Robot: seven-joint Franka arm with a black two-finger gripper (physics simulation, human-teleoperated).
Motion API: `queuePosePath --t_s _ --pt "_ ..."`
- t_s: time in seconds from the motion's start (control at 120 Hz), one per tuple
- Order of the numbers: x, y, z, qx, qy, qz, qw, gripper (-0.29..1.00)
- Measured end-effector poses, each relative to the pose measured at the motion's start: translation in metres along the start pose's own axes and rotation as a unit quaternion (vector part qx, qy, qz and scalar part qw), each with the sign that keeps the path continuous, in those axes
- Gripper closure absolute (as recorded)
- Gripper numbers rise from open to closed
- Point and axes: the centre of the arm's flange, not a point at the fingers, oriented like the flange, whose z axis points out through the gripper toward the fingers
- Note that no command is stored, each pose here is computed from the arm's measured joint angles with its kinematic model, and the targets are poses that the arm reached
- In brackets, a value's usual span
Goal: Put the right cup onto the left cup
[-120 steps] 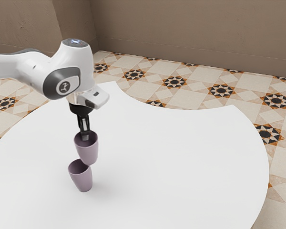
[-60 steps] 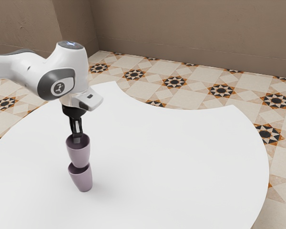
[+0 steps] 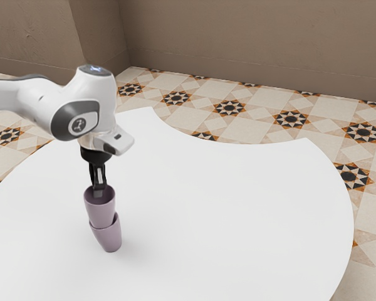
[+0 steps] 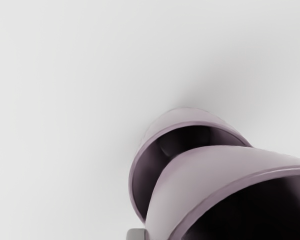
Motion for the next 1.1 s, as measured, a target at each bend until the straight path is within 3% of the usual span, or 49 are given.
queuePosePath --t_s 0.117,0.308,0.492,0.8,0.933,1.1 --pt "-0.002 -0.003 0.003 0.0 0.0 -0.004 1.0 0.77" --pt "-0.001 -0.003 0.004 -0.001 0.0 -0.003 1.0 0.36" --pt "0.008 -0.005 0.01 0.002 -0.009 0.004 1.0 0.15" --pt "0.042 -0.023 -0.045 0.039 0.03 0.013 0.999 0.04" --pt "0.06 -0.033 -0.101 0.064 0.062 0.02 0.996 0.02" --pt "0.054 -0.063 -0.154 0.062 0.089 0.008 0.994 0.01"
